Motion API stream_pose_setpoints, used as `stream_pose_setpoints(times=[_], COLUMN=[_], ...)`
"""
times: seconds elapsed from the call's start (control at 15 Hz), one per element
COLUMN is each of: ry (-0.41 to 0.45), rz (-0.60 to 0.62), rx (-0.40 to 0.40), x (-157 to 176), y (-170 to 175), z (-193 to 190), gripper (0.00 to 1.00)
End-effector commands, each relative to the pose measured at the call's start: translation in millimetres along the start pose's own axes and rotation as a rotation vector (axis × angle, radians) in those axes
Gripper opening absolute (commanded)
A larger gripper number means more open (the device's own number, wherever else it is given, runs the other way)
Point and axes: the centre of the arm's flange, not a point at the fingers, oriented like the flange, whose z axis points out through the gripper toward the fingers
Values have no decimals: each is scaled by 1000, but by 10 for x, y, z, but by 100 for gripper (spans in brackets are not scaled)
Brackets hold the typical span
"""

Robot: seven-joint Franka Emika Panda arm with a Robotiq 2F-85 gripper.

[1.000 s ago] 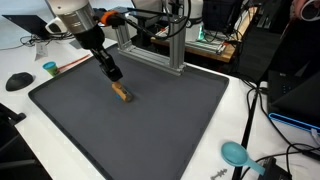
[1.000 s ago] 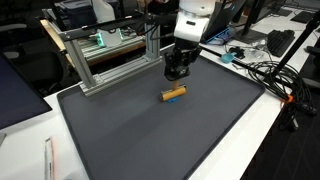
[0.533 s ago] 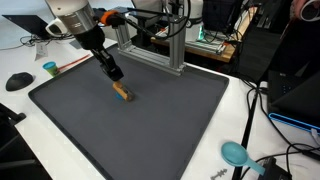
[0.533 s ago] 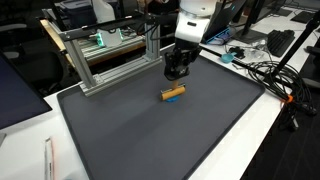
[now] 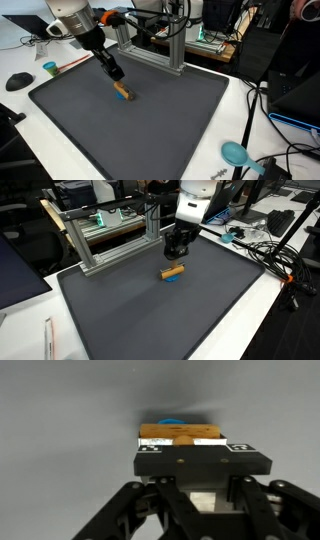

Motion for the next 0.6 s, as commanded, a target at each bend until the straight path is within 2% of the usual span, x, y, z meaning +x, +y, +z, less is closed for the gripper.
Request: stream_pose_setpoints(times=[0.0, 0.53], ry=[-114, -123], rz=[-18, -19], rx=[-16, -20], x=[4, 2], y=[-47, -51], z=[533, 536], gripper=[23, 23])
